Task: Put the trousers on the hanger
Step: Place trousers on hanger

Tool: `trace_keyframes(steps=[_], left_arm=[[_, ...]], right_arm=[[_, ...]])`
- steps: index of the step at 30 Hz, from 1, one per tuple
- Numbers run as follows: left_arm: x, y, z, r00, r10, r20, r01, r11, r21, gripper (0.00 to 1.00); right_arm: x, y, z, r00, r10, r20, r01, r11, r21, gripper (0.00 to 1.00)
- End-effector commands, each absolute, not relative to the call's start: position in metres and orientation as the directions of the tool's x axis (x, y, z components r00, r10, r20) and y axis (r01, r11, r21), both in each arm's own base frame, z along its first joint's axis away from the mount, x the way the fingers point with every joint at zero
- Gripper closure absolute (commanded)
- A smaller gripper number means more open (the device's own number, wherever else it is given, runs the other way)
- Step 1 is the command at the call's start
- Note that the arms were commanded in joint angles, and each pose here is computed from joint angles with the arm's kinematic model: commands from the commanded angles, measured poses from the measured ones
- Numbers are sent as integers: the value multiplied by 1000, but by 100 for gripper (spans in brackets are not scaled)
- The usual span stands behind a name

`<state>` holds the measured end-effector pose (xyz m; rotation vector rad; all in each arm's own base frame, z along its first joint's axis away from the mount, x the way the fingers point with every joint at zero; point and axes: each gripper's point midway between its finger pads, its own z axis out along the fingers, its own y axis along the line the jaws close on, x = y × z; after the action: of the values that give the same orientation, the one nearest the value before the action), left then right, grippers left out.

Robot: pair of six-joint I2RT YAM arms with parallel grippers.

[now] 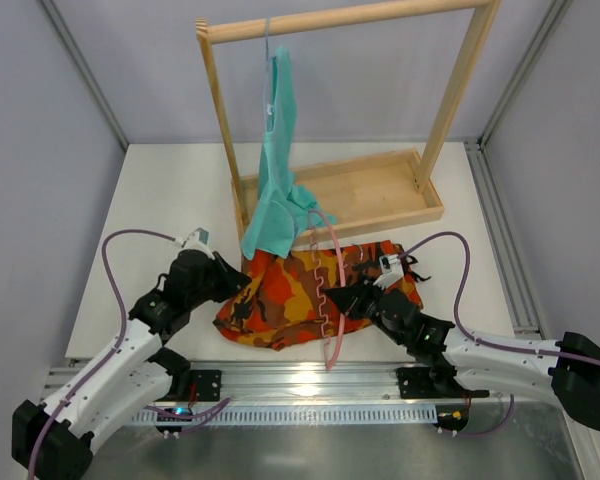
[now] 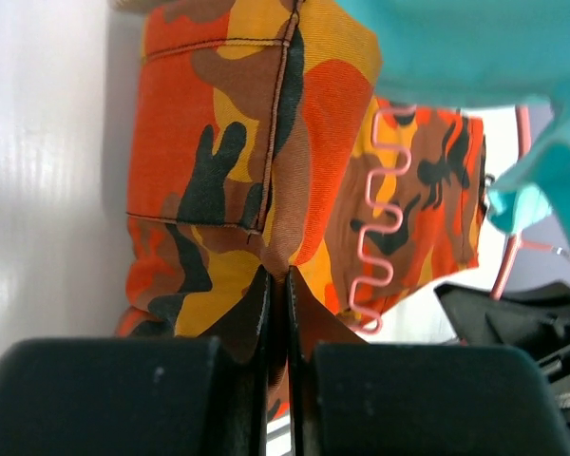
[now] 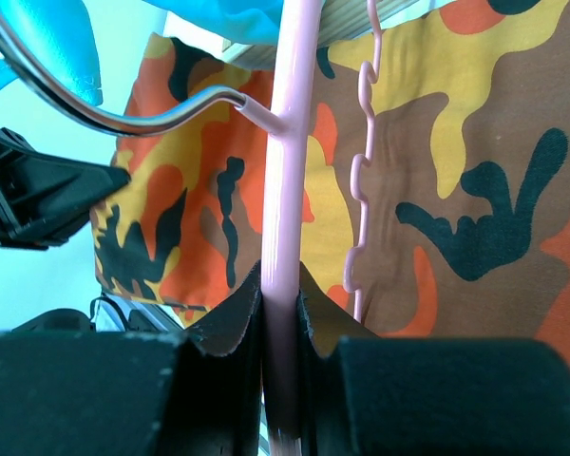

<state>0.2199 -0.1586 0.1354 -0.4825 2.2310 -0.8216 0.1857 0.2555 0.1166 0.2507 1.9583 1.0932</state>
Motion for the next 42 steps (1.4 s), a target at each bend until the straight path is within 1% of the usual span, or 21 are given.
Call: trace_keyframes(steps=[1, 6, 16, 18, 23, 25, 30, 35, 42], left_arm=[[218, -178, 154, -697, -516, -498, -31, 715, -698, 100], [201, -202, 153, -741, -459, -491, 27, 709, -704, 100], [205, -243, 180, -755, -426, -499, 120, 658, -743, 100], [212, -246, 180, -740, -438, -510, 111, 669, -735, 100], [220, -262, 196, -717, -479, -506, 124, 627, -769, 100], [223, -267, 196, -718, -479, -506, 120, 630, -767, 100], [220, -287, 204, -719, -487, -496, 134, 602, -787, 100], [221, -294, 196, -716, -498, -488, 105, 615, -781, 100], [217, -300, 193, -688, -512, -514, 92, 641, -762, 100]], right_arm=[[191, 253, 125, -583, 573, -576, -207, 581, 787, 96], [193, 257, 129, -589, 570, -573, -209, 578, 789, 96], [191, 258, 126, -598, 551, -582, -211, 593, 777, 96], [192, 258, 126, -596, 552, -582, -209, 593, 777, 96], [190, 259, 126, -603, 548, -580, -216, 587, 780, 96], [189, 259, 126, -606, 548, -577, -218, 584, 782, 96], [188, 264, 125, -618, 543, -568, -220, 574, 789, 96], [187, 265, 129, -619, 558, -552, -224, 548, 806, 96], [185, 260, 122, -619, 548, -563, -224, 564, 795, 96]])
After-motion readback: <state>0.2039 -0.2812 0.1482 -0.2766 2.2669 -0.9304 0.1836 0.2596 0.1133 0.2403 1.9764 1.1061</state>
